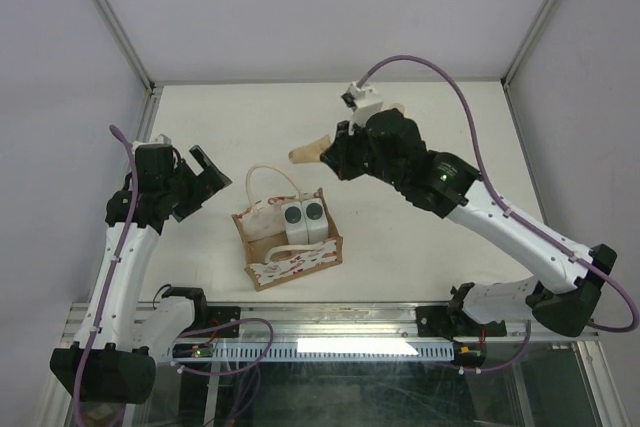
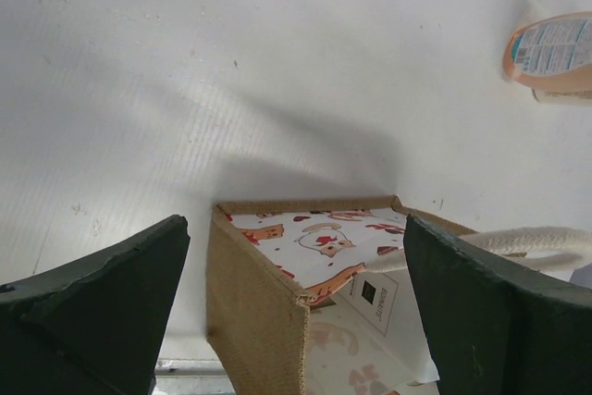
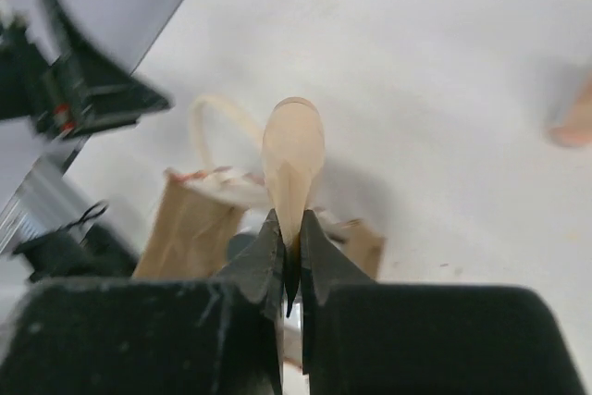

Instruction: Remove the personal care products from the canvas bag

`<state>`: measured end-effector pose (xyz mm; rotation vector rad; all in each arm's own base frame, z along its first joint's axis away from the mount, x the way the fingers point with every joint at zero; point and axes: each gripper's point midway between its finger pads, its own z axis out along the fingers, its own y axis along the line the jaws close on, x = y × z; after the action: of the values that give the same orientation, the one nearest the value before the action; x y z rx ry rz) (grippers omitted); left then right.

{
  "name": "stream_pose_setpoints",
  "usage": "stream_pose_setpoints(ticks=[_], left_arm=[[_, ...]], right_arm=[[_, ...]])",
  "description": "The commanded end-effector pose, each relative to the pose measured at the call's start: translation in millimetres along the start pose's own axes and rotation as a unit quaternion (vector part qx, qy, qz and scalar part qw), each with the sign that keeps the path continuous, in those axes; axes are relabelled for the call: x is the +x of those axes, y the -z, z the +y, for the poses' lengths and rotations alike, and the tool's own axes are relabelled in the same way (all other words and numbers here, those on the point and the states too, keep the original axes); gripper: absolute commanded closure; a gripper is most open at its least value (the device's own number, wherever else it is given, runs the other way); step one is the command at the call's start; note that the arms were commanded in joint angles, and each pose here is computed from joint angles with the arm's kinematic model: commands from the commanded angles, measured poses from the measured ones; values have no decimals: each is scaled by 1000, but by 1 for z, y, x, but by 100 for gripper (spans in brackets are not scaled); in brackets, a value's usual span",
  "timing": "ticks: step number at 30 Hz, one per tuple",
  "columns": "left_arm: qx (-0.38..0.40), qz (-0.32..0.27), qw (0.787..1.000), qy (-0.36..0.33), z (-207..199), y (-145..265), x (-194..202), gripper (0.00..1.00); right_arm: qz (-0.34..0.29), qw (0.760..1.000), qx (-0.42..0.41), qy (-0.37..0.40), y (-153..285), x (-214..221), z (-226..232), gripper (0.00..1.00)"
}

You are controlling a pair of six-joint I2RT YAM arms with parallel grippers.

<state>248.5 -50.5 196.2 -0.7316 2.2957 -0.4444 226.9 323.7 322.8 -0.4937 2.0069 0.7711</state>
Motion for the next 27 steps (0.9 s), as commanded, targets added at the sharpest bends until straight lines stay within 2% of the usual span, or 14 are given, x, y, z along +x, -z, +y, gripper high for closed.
stream_pose_setpoints(ticks=[1,4,8,13,17,23,27], left_arm=[[51,2,999,-5,-17,-1,-1,1],[71,12,997,-10,-24,0,2,1],[102,24,994,-24,-37,3,6,1],[106,31,994,-27,-40,5,10,1],[88,23,996,-8,-31,2,12,1],[68,-32,997,17,-36,0,-19,1],[67,-31,996,-43,-50,-10,-41,1]], right_arm=[[-111,986,122,10,28,-71,-72,100],[-88,981,172,10,26,-70,-114,100],[-32,973,229,-5,16,-40,-162,100],[11,958,285,-33,2,0,-209,100],[31,942,325,-73,-1,14,-250,100],[40,919,379,-101,1,24,-310,100],[57,909,398,-107,-7,21,-344,100]])
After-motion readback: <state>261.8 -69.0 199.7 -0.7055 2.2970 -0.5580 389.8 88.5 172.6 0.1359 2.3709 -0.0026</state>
